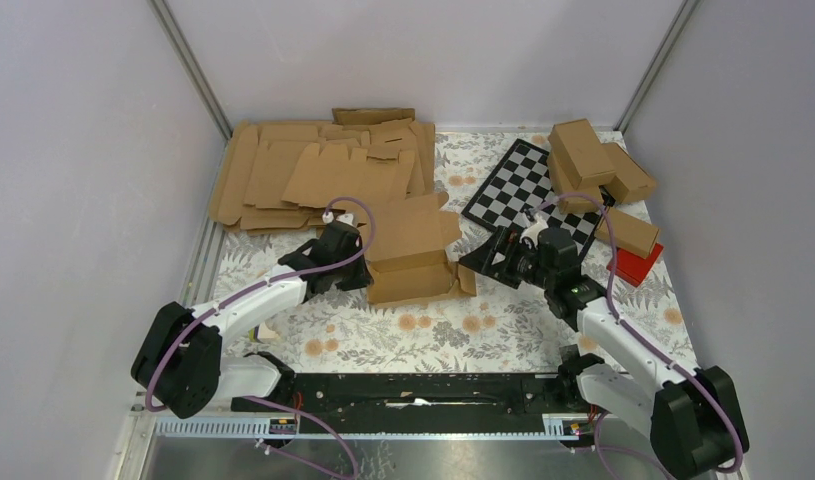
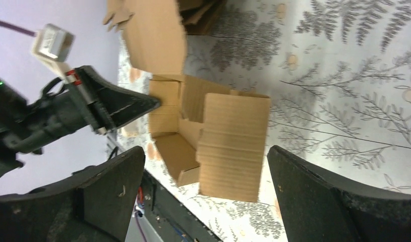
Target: Fold the paper box
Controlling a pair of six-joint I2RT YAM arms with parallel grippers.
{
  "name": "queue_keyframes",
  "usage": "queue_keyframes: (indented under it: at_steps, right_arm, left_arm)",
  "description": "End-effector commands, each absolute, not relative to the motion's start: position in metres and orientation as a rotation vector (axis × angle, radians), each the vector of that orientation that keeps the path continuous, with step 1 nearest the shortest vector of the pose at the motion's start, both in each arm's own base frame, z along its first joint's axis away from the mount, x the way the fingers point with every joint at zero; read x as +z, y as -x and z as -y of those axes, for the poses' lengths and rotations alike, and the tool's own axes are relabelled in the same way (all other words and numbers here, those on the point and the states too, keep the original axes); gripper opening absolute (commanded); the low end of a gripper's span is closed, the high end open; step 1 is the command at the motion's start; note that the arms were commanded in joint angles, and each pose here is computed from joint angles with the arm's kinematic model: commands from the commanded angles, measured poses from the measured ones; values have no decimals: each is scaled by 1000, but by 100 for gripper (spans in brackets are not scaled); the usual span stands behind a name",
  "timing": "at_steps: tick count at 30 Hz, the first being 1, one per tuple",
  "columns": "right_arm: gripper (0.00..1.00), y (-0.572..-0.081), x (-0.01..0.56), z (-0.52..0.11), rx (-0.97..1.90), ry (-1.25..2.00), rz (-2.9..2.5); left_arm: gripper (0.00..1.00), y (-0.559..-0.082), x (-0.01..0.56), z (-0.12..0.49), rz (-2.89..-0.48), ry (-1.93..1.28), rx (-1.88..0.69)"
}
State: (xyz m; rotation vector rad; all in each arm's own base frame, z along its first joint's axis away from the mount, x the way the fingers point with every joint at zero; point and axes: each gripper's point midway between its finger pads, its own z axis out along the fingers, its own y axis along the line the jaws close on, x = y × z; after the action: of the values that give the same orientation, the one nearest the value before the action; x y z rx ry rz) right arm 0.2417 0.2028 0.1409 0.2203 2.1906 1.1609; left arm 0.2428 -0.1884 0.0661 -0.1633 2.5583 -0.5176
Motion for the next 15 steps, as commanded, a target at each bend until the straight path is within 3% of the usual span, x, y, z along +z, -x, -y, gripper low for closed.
queue_keyframes:
  at_steps: [1,8,15]
  right_arm:
    - [99,-246,118,-193,1046,-221,-2268]
    - [91,-240,148,-227,1372,-167,-2178]
    - [87,-232,168,-236,1475,-116,-2137]
  left_arm:
    - [0,-252,82,195,-2495,140,-571]
    - [0,-250,83,196,-2499,138,-578]
    - [0,-250,81,192,-2497,144,-532]
